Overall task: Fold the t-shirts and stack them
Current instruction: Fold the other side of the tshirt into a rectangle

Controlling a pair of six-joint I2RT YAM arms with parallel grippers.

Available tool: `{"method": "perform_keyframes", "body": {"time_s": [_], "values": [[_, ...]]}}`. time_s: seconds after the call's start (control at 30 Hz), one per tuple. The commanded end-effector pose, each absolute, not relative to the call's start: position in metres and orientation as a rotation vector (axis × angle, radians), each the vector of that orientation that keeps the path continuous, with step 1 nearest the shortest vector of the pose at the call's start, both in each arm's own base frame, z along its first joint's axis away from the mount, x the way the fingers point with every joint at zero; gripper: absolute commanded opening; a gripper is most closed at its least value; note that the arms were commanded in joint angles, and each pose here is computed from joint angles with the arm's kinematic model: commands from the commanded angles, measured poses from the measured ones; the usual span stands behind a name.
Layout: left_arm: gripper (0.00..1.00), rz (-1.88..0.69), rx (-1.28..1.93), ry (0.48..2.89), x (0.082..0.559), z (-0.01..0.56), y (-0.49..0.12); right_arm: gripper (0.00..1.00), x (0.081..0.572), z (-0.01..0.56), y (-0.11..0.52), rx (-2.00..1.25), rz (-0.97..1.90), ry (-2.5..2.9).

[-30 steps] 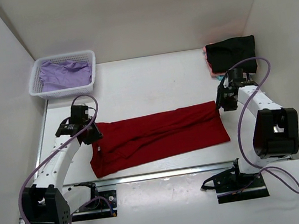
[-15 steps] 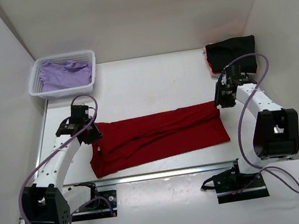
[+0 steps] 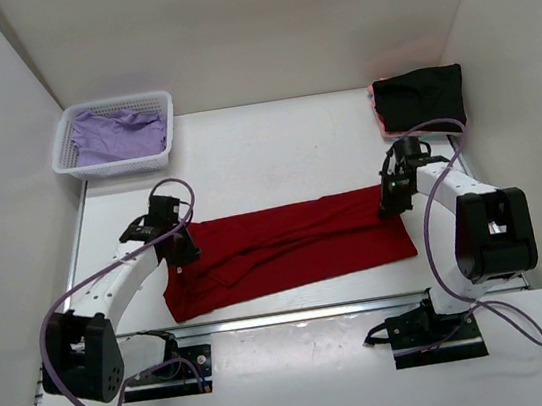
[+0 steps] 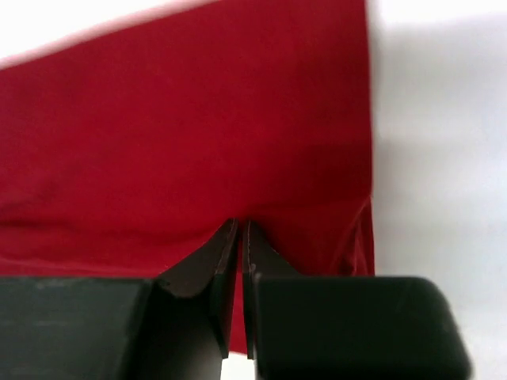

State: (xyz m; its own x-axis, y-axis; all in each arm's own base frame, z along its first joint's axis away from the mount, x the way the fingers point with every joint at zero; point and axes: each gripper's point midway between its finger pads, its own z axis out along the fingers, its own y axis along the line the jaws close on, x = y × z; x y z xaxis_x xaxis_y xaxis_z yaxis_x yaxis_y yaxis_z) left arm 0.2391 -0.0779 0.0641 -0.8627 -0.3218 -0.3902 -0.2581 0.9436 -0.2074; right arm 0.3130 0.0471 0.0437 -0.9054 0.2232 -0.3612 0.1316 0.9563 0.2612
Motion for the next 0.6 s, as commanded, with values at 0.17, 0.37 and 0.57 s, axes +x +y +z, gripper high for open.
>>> {"method": "perform_keyframes", "body": {"time_s": [0.17, 0.37, 0.57], "values": [[0.24, -0.234, -0.389, 2.724, 0.240, 0.046, -0.106, 0.05, 0.281, 0.030, 0.042, 0.332, 0.298, 2.842], [0.24, -0.185, -0.403, 2.761, 0.249, 0.030, -0.114, 0.06, 0.307, 0.064, 0.055, 0.283, 0.322, 2.726], [0.21, -0.129, -0.424, 2.786, 0.263, 0.016, -0.120, 0.12, 0.335, 0.068, 0.053, 0.316, 0.364, 2.646]]}}
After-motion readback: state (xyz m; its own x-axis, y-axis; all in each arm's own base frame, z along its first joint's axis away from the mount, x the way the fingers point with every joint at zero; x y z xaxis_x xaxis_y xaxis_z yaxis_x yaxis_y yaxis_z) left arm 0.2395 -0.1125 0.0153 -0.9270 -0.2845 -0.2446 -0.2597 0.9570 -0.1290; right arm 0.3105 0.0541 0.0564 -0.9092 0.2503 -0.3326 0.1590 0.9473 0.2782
